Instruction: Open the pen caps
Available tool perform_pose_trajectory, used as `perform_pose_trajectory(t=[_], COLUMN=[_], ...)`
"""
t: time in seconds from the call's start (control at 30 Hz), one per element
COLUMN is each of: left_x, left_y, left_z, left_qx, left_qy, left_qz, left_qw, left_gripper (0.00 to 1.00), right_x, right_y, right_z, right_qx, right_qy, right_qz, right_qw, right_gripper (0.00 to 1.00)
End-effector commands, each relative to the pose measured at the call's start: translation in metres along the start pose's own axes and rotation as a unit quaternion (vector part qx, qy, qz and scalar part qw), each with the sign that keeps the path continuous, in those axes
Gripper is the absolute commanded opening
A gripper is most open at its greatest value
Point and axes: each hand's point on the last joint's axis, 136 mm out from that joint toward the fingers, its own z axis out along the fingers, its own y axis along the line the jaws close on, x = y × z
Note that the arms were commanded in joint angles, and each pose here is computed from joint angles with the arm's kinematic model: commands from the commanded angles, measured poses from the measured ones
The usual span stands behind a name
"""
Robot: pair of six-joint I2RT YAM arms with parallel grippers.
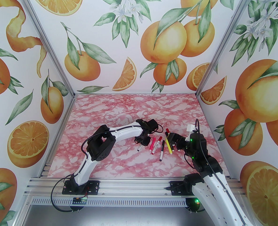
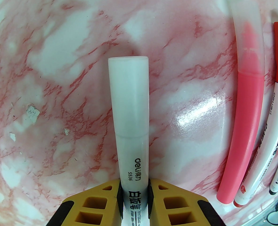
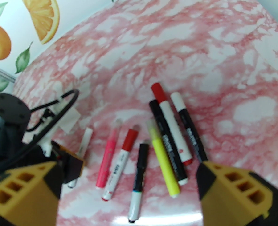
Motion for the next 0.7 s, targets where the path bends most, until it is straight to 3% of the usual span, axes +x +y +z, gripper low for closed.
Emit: perform_pose_trajectory(t=[0.0,0.17,0.4,0.67], left_x=[0.014,0.006,-0.021,-0.014], left_y=[0.006,0.006,0.009,0.008], left_z=[0.021,0.008,-0.056,-0.113], left_qx=[-0.021,-0.014,0.056,0.201], left_qy=[0.026,0.008,-0.087,-0.181], left_qz=[0.004,0.007,0.012,0.027], left_qw=[0.999,1.000,0.995,0.962], left_gripper=[0.22,0.17,0.16,0.17], right_x=[0.002,0.002,0.004,0.002], right_y=[0.005,0.012,0.039,0.080], right_z=[-0.002,-0.004,-0.010,-0.017], right_qx=[-0.012,-0.028,-0.099,-0.213], right_qy=[0.006,0.011,0.030,0.055], right_qz=[-0.001,0.000,0.019,0.093], right_qw=[1.000,1.000,0.994,0.971], right_gripper=[1.00,1.00,0.92,0.83])
